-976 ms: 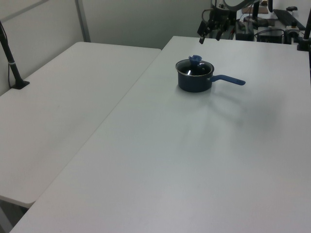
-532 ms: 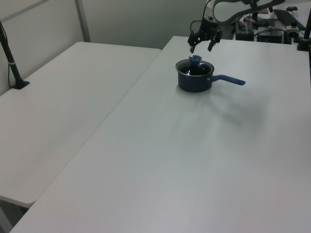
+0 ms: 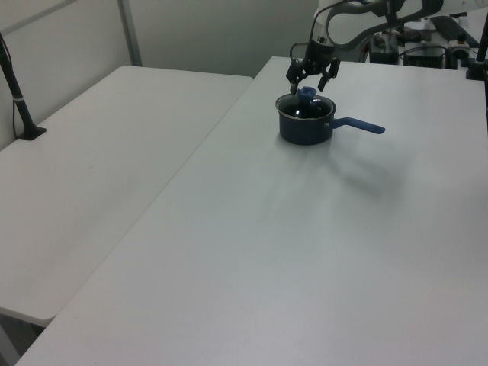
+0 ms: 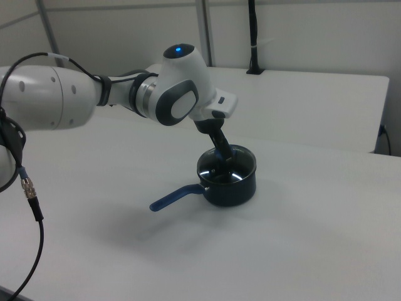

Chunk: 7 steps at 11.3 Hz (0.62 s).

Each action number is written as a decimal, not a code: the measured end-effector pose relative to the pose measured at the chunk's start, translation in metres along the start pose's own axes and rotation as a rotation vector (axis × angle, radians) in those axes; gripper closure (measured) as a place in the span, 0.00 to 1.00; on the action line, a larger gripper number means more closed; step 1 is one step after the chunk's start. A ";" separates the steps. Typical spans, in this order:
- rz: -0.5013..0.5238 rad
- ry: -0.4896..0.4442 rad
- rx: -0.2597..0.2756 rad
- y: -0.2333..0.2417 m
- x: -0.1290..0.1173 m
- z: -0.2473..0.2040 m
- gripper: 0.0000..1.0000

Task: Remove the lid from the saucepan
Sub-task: 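Lower the gripper and grasp the blue knob of the glass lid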

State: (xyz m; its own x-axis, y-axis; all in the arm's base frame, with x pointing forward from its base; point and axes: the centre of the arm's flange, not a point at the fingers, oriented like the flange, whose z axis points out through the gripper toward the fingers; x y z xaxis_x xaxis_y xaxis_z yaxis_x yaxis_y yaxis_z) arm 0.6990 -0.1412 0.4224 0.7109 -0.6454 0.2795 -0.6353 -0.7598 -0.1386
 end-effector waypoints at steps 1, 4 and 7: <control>-0.001 -0.005 -0.005 0.000 -0.001 0.005 0.00; -0.002 -0.017 -0.015 0.001 -0.003 0.015 0.04; -0.002 -0.014 -0.013 0.001 -0.002 0.014 0.31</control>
State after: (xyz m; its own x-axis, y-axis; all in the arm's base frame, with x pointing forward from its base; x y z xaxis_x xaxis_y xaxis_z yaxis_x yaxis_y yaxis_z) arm 0.7013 -0.1418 0.4083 0.7160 -0.6453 0.2664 -0.6380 -0.7597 -0.1256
